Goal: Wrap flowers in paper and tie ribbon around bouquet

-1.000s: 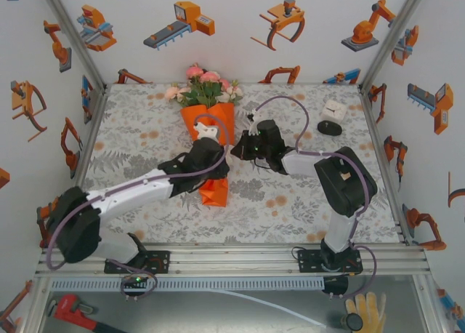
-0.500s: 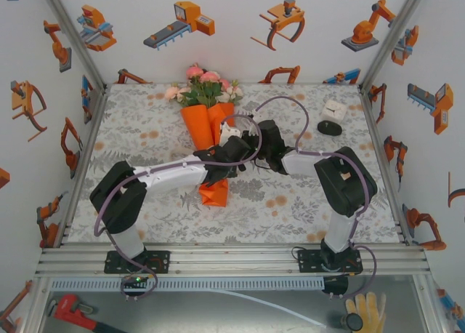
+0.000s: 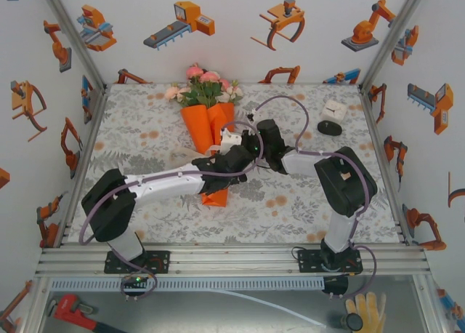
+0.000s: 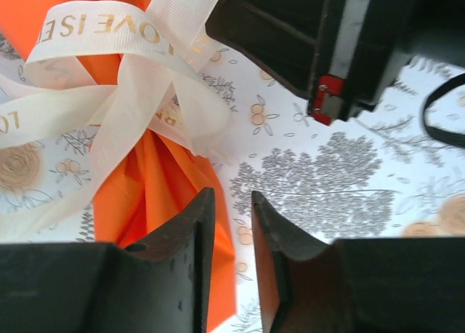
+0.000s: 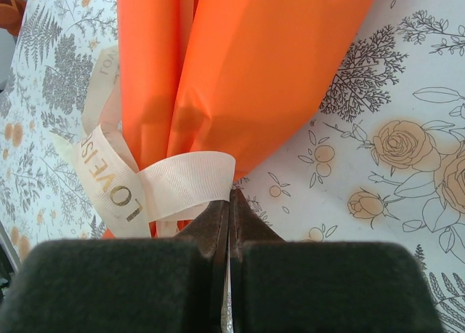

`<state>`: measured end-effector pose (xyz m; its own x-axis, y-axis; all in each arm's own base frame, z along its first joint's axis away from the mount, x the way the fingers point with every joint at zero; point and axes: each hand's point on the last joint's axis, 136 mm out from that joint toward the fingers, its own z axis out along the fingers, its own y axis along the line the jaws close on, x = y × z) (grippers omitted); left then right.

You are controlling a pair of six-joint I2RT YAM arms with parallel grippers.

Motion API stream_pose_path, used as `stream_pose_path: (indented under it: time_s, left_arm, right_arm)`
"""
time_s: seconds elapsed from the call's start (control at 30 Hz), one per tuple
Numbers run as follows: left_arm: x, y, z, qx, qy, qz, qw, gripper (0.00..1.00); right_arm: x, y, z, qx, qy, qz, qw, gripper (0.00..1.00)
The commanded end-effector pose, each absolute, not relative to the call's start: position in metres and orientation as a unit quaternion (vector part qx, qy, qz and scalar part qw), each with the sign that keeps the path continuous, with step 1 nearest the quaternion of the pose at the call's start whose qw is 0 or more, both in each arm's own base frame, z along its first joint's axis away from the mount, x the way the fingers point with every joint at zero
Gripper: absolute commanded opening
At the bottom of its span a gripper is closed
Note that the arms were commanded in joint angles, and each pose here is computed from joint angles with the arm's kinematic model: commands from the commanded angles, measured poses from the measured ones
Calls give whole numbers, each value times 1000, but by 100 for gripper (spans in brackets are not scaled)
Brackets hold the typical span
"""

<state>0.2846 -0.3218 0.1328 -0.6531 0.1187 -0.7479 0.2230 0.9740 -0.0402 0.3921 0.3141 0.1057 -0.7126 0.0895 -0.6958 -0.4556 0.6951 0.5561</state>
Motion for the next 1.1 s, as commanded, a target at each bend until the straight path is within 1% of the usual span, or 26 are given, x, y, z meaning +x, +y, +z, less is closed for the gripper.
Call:
stream_pose_path:
  time_s: [0.0, 0.17, 0.3, 0.37, 0.5, 0.6, 0.67, 0.93, 1.07]
  left_arm:
    - [291, -313, 131, 41, 905, -48, 420, 28]
    - [301, -309, 116, 44, 902, 8, 429, 26]
    - [307, -314, 113, 58, 895, 18, 441, 27]
    - [309, -316, 112, 61, 894, 16, 444, 29]
    - [310, -323, 113, 68, 893, 1, 446, 37]
    - [311, -323, 113, 69, 891, 3, 449, 38]
    - [313, -320, 116, 65, 888, 12, 455, 37]
    - [318, -316, 113, 67, 885, 39, 460, 26]
    - [318, -314, 114, 65, 885, 41, 460, 16]
  right_arm:
    - [397, 320, 121, -114, 834, 382, 382, 0]
    - [395, 321, 122, -118, 833, 385, 380, 0]
    - [394, 319, 123, -123, 833, 381, 383, 0]
    - [393, 319, 122, -125, 833, 381, 382, 0]
    - [393, 319, 123, -126, 832, 381, 383, 0]
    - [393, 319, 123, -126, 832, 382, 382, 0]
    - [393, 320, 125, -127, 831, 383, 383, 0]
    - [392, 320, 125, -128, 831, 384, 382, 0]
    - [392, 320, 125, -129, 830, 384, 383, 0]
